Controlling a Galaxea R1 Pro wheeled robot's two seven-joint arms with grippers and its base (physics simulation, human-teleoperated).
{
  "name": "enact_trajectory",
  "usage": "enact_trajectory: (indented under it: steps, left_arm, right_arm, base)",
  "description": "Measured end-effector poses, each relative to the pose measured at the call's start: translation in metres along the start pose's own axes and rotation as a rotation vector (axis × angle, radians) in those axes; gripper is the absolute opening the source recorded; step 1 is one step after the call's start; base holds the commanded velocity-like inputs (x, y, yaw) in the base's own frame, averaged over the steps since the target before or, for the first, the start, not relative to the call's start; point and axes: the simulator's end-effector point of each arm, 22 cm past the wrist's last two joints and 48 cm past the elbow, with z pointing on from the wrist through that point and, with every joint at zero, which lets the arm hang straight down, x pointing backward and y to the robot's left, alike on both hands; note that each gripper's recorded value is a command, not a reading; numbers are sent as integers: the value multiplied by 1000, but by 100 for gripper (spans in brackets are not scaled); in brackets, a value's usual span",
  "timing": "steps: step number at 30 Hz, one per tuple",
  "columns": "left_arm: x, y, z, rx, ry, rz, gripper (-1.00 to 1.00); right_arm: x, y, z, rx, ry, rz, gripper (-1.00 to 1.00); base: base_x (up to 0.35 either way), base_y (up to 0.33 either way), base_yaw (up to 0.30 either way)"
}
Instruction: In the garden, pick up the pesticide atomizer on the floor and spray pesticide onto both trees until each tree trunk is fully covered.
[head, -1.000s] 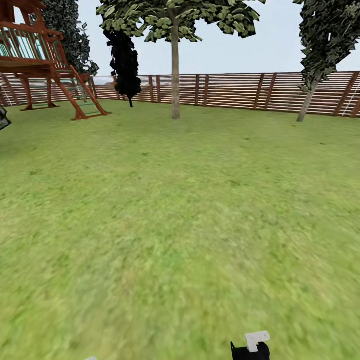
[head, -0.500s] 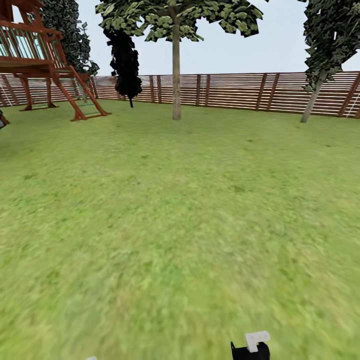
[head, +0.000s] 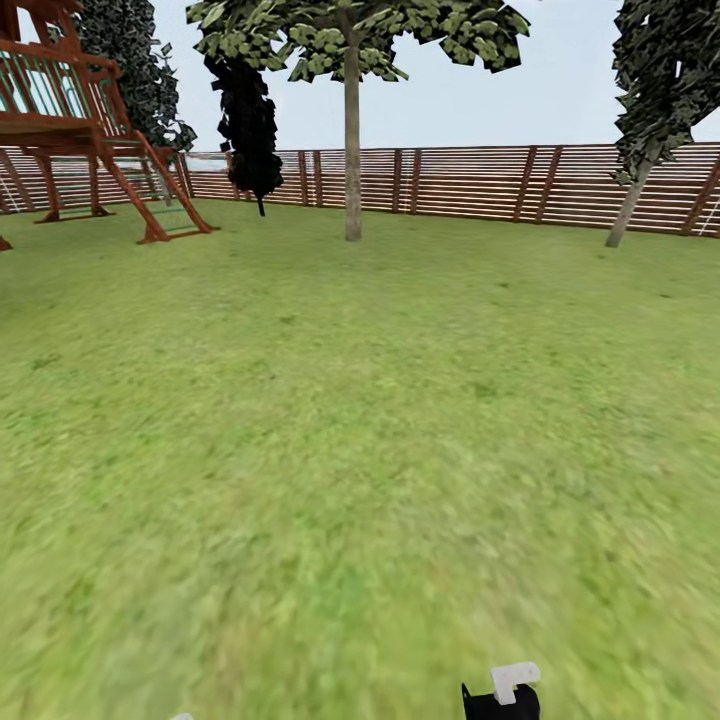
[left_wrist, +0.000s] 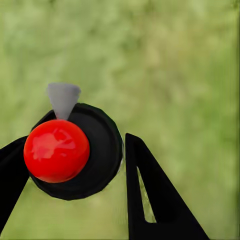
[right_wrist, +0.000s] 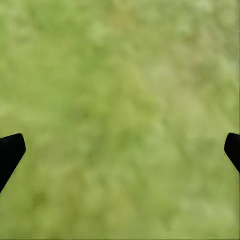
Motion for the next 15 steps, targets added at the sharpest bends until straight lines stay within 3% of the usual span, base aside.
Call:
enact_trajectory:
  steps: [4, 10, 15]
  left_arm:
    - [0, 0, 0, 0, 0, 0, -100]
    - [0, 0, 0, 0, 0, 0, -100]
    - [0, 0, 0, 0, 0, 0, -100]
  right_arm:
    - [0, 0, 0, 0, -1, 0, 100]
    - [0, 1, 0, -1, -1, 0, 100]
    - [0, 0, 0, 0, 0, 0, 100]
  base:
    - [340, 0, 14]
    - [340, 0, 158]
    - [340, 0, 14]
